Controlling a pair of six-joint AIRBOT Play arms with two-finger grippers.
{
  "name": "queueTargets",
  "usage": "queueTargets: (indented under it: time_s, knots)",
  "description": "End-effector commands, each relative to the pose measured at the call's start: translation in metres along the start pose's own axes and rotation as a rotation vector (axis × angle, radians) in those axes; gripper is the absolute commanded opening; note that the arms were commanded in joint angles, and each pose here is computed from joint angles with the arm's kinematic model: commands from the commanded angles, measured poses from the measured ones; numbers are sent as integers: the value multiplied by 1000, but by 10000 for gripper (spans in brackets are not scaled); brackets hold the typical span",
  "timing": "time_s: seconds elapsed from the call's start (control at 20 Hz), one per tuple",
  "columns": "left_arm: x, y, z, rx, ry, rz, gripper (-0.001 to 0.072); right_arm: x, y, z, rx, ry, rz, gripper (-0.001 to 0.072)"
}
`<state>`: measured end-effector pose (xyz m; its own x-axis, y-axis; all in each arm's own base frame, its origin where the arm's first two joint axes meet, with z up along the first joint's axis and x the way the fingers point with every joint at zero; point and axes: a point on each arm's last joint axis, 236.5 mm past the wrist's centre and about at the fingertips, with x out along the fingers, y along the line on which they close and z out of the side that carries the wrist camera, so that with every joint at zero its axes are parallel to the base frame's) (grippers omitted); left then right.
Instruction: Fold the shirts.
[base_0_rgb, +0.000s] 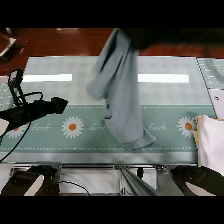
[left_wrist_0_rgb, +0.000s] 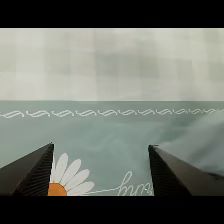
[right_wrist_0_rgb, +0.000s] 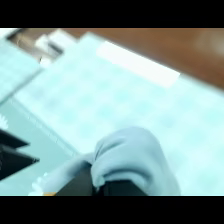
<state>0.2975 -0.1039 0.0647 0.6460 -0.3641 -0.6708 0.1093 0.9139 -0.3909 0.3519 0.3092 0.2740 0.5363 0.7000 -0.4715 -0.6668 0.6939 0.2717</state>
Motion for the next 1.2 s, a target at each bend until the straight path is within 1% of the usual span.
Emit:
queueTargets:
  time_s: [0.0,0.15,0.2,0.25,0.3,0.4,0.45,0.5,0.55,0.6,0.65,0.7,0.75,0.85,0.9,0.95,1.0,1.15]
  knots:
    - [0,0,1,0,-6,-1,701,87,8,-108,214,174,63,22]
    - [0,0,1,0,-6,-1,701,132,3,-155,357,284,87,26]
    - [0,0,1,1,-6,0,701,139,-2,-162,390,303,85,213]
    - [0,0,2,3,-8,2,701,139,-12,-161,415,305,77,565]
    - [-1,4,3,11,-10,14,702,130,-28,-154,429,306,60,623]
    - [-4,15,4,37,-4,58,702,87,-78,-121,437,281,5,623]
    - [-7,21,2,33,16,77,702,55,-111,-103,435,250,-55,622]
    - [-10,26,-3,7,43,90,702,11,-152,-89,430,205,-159,622]
    - [-11,33,-16,-32,99,105,702,-39,-197,-89,419,184,-309,620]
    - [-11,36,-36,-65,176,109,702,-89,-235,-105,418,203,-471,619]
    - [-6,35,-62,-102,261,91,701,-139,-268,-134,469,223,-641,619]
    - [3,32,-85,-151,317,62,701,-171,-288,-166,565,216,-754,618]
    - [17,28,-105,-205,351,24,701,-186,-298,-205,671,200,-809,618]
    - [44,7,-117,-344,355,-107,701,-175,-293,-279,856,214,-777,618]
    - [56,-10,-111,-386,336,-201,701,-160,-282,-311,920,248,-718,618]
    - [66,-23,-104,-392,319,-272,701,-144,-270,-333,957,282,-658,618]
    - [77,-31,-100,-392,311,-315,701,-131,-260,-345,979,295,-608,618]
    - [109,-48,-100,-371,363,-358,701,-97,-236,-357,983,364,-481,617]
